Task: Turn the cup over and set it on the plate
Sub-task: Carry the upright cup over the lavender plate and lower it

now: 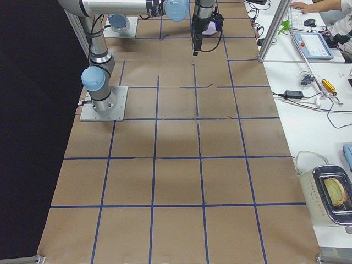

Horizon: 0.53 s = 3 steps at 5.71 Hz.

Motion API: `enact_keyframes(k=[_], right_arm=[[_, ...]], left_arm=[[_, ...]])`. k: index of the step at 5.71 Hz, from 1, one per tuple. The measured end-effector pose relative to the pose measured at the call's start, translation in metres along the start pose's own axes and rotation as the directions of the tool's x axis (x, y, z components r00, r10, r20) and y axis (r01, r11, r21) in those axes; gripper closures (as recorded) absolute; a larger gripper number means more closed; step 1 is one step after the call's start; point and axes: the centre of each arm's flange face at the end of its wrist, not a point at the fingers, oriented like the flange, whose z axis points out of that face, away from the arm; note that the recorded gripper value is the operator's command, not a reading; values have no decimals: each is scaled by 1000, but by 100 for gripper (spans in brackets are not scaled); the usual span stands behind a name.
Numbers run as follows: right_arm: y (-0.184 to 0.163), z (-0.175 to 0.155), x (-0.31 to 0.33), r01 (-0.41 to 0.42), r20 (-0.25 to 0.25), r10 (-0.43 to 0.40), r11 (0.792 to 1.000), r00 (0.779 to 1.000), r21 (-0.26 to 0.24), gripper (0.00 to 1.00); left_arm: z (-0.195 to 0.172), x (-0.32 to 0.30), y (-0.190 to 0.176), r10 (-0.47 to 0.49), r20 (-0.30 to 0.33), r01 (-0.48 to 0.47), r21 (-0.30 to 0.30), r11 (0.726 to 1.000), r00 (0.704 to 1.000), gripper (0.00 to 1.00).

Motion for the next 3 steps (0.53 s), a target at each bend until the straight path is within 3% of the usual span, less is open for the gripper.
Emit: enact_keyframes(k=[1,2,3], right_arm=[[0,0,0,0,0,0,1000,1000,0,0],[0,0,0,0,0,0,1000,1000,0,0],[0,0,0,0,0,0,1000,1000,0,0]], left_arm=[[18,5,-8,11,11,-11,2,1000,1000,80],[29,8,-11,15,16,-15,-5,1000,1000,2],[34,8,-12,16,18,-16,-11,1000,1000,1]])
